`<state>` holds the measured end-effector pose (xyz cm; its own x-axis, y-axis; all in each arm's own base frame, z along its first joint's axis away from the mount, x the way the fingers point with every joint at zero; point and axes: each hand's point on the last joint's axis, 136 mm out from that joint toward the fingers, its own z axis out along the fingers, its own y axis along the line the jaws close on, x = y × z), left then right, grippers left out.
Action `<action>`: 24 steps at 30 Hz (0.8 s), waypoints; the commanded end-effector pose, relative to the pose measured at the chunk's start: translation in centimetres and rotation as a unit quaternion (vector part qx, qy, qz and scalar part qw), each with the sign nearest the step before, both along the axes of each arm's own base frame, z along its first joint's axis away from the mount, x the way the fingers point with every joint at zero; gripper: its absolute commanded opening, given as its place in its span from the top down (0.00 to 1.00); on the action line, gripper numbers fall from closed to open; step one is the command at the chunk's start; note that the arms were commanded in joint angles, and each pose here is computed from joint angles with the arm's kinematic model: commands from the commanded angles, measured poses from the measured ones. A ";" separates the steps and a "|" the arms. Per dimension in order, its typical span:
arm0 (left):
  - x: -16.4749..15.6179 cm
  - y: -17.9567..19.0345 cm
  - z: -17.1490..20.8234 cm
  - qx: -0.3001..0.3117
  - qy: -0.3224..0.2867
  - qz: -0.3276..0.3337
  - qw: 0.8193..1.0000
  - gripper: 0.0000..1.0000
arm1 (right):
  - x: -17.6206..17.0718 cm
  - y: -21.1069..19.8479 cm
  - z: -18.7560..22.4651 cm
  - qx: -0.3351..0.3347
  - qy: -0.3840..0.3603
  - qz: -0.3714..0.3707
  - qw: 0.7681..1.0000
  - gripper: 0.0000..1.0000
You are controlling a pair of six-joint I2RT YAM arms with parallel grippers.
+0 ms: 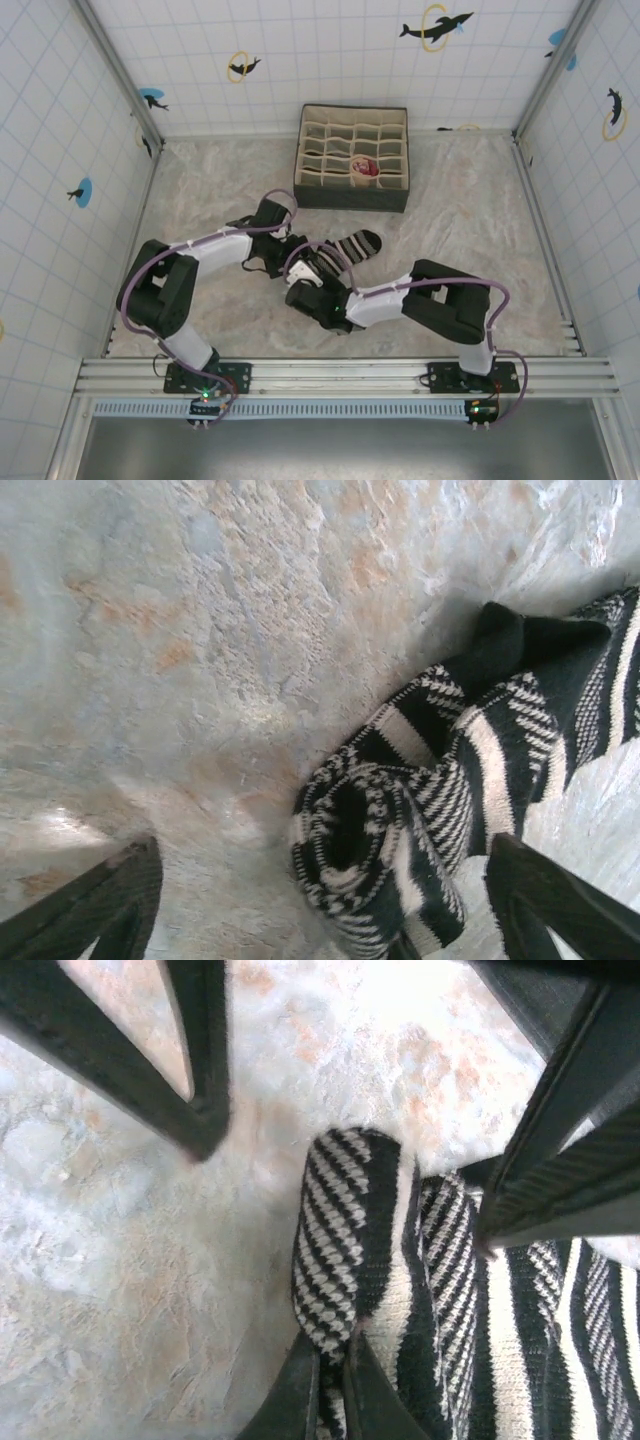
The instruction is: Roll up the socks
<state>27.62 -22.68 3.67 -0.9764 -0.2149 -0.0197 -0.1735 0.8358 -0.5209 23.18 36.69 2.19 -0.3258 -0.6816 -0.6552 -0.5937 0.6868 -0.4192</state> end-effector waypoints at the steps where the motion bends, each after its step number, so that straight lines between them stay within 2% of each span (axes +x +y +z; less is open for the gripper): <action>1: -0.1 1.0 0.7 0.012 -0.004 0.012 1.000 0.11 | -1.8 -2.9 -4.2 -0.022 0.096 0.001 0.995 1.00; 9: 1.3 3.6 2.1 0.022 -0.043 0.061 0.997 0.11 | -2.4 -2.5 -4.2 0.083 0.195 0.011 0.977 1.00; 14: 1.1 4.2 2.6 0.019 -0.059 0.078 0.995 0.12 | -2.7 -2.4 -4.2 0.164 0.279 0.006 0.946 1.00; 18: 0.7 4.1 2.4 0.008 -0.060 0.078 0.995 0.13 | -2.8 -2.6 -3.6 0.252 0.338 -0.006 0.907 1.00; 24: 0.2 3.6 1.7 -0.011 -0.052 0.075 0.996 0.19 | -2.9 -2.4 -2.1 0.376 0.432 -0.014 0.820 1.00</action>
<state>27.73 -18.64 5.10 -0.9291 -0.3516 -0.1147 -0.2432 0.8143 -0.5271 24.24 35.20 2.95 -0.7617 -0.1535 -0.6295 -0.5665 0.6295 0.5319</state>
